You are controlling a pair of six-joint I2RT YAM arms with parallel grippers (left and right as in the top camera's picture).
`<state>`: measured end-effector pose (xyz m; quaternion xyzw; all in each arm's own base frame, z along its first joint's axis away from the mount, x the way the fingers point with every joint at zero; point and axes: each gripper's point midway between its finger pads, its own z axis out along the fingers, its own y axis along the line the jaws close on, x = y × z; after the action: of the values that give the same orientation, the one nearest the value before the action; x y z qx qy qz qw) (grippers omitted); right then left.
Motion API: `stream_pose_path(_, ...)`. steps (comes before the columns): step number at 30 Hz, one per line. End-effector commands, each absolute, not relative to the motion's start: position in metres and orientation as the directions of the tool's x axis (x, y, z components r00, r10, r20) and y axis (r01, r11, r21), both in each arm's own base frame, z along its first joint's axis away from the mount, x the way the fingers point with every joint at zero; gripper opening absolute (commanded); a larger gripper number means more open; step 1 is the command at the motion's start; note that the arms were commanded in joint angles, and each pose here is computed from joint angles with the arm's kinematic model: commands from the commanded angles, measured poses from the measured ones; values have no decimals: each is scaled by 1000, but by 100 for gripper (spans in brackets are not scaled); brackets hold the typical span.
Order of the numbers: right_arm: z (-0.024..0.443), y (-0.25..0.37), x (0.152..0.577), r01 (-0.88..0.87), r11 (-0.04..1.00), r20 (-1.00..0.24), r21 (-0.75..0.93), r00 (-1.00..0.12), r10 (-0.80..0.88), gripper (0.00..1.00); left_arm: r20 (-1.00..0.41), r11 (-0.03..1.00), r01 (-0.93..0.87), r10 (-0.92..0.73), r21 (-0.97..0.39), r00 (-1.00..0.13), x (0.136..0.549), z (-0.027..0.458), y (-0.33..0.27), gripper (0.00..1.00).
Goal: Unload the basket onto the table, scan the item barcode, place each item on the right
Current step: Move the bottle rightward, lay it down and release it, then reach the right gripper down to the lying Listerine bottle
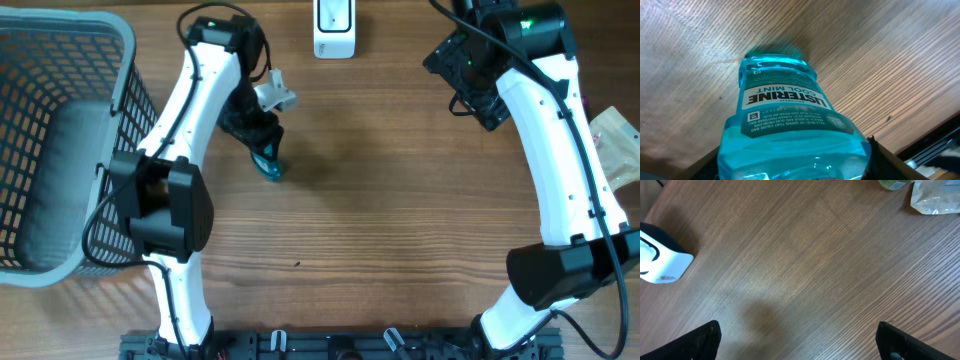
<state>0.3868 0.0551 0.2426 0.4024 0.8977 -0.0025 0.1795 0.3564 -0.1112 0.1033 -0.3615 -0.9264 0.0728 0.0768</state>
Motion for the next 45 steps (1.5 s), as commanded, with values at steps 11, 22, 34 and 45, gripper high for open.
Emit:
stream_pose_path(11,238,49,390,731,673,-340,115,-608,718,100,23,952,171,182,-253,-983,377,100,-197,60)
stream_pose_path(22,238,49,390,731,673,-340,116,-607,718,100,32,958,109,122,-265,-992,371,100,-220,59)
stream_pose_path(34,242,58,404,489,870,-384,69,-791,475,100,-105,971,129,109,-200,-988,392,129,-194,100)
stream_pose_path(45,218,91,426,1,999,-406,38,-914,16,100,-262,976,-7,-65,-215,-963,425,177,-137,100)
